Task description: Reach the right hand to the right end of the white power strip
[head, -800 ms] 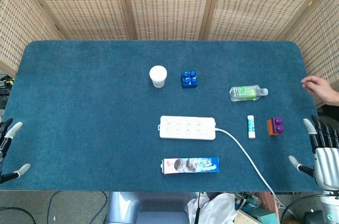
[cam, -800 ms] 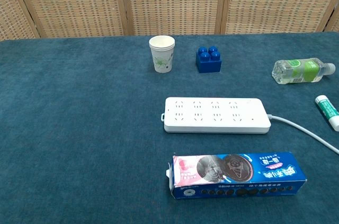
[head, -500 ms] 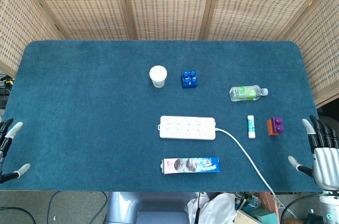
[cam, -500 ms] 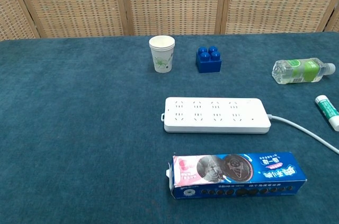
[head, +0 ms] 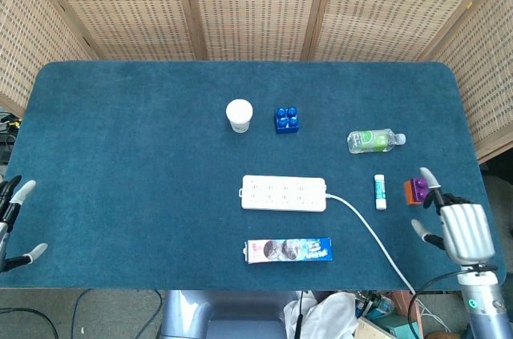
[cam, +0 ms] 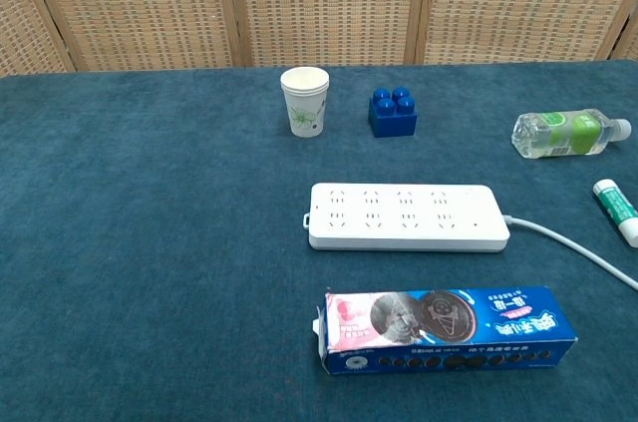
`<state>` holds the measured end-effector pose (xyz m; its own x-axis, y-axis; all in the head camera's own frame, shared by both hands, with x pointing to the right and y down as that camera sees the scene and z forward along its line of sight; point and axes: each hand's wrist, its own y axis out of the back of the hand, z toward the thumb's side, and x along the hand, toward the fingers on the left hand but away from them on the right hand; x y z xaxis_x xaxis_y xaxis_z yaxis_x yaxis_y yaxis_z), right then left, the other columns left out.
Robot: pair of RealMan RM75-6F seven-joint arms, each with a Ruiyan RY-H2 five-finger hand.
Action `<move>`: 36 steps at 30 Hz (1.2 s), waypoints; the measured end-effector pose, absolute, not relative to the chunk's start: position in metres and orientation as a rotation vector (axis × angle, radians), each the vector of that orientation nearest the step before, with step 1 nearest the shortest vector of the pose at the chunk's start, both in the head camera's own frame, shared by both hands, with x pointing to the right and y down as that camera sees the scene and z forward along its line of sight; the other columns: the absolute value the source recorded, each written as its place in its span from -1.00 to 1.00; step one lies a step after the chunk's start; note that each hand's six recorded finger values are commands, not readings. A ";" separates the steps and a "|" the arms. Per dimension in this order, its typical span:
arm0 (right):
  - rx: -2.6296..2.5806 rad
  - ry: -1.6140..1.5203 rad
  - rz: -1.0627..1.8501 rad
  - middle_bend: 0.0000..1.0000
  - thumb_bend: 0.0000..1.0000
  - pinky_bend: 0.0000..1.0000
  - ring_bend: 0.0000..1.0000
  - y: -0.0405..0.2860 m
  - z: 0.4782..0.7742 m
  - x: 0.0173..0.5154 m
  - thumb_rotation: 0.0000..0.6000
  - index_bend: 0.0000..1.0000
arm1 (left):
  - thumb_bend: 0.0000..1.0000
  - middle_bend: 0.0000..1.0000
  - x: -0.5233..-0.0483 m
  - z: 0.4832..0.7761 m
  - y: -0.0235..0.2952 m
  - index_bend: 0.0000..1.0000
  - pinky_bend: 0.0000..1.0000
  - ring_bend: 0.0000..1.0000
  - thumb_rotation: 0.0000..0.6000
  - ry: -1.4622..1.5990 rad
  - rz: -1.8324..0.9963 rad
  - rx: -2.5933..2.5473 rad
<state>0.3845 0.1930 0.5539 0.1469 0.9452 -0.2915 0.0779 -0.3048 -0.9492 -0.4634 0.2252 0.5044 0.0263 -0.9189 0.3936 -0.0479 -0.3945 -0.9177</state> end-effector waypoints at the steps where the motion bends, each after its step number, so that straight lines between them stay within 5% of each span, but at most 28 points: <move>1: -1.619 -1.000 1.267 0.78 0.65 1.00 0.87 0.189 0.561 0.377 1.00 -0.66 | -1.00 -1.00 -0.463 0.505 0.225 -1.00 -1.00 -1.00 1.00 1.017 -1.466 -1.547; 16: -1.976 -0.597 1.275 0.80 0.73 1.00 0.89 0.144 0.661 0.282 1.00 -0.55 | -1.00 -1.00 -0.464 0.520 0.213 -1.00 -1.00 -1.00 1.00 1.020 -1.538 -1.487; 36: -1.978 -0.441 1.344 0.80 0.73 1.00 0.89 0.162 0.697 0.256 1.00 -0.48 | -1.00 -1.00 -0.456 0.527 0.214 -1.00 -1.00 -1.00 1.00 0.995 -1.547 -1.467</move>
<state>0.2563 0.1621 0.6972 0.4048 0.6196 -0.6725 -0.1007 -0.7008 -0.7063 -0.4564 0.2139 0.5268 -0.0418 -0.9160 0.3990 0.0170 -0.4000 -0.9164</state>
